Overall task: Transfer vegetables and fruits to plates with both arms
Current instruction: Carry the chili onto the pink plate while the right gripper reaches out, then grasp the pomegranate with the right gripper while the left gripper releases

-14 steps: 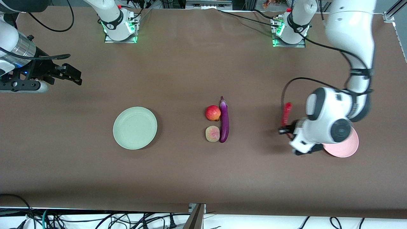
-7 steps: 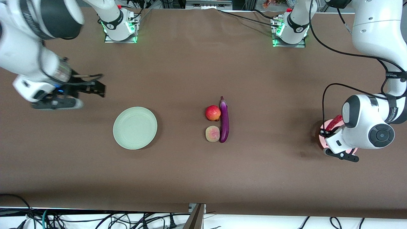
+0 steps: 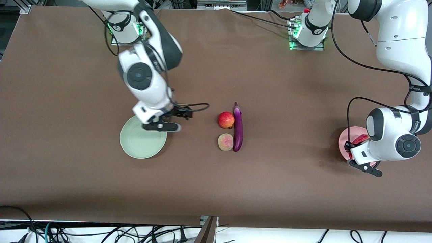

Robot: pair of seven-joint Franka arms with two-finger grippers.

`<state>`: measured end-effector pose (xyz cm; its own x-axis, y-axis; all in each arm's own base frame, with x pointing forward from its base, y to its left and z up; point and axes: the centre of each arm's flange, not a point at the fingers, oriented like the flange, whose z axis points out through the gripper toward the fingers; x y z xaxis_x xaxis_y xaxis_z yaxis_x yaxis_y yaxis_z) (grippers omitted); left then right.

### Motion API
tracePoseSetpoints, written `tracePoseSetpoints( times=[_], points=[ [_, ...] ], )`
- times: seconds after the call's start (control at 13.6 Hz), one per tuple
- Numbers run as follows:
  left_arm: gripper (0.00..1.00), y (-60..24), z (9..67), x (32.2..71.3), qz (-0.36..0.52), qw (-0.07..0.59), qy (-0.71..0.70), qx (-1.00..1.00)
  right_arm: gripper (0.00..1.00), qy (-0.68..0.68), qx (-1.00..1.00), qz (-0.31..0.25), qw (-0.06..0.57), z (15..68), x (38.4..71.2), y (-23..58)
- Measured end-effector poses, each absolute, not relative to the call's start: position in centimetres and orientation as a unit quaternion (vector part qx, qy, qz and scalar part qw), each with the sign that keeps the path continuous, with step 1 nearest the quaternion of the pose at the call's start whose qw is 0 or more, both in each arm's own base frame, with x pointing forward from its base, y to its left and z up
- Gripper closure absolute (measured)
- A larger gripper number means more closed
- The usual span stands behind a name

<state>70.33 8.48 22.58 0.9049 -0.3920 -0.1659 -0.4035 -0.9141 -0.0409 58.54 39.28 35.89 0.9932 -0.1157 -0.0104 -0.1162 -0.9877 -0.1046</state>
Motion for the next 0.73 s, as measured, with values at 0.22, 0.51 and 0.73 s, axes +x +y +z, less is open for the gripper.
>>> tracePoseSetpoints(
  times=[0.22,0.51,0.73],
  points=[
    [0.33,7.7,24.2,70.3,0.091,0.03,0.206,-0.974,0.0,0.104,-0.992,-0.008,0.067,32.1,56.2,46.5],
    [0.0,3.5,36.6,69.6,0.088,0.022,0.224,-0.97,0.0,0.106,-0.992,-0.012,0.063,28.6,53.4,52.5],
    [0.0,1.7,42.4,68.3,0.105,0.001,0.229,-0.968,0.0,0.085,-0.994,-0.026,0.055,26.5,51.9,54.3]
  ],
)
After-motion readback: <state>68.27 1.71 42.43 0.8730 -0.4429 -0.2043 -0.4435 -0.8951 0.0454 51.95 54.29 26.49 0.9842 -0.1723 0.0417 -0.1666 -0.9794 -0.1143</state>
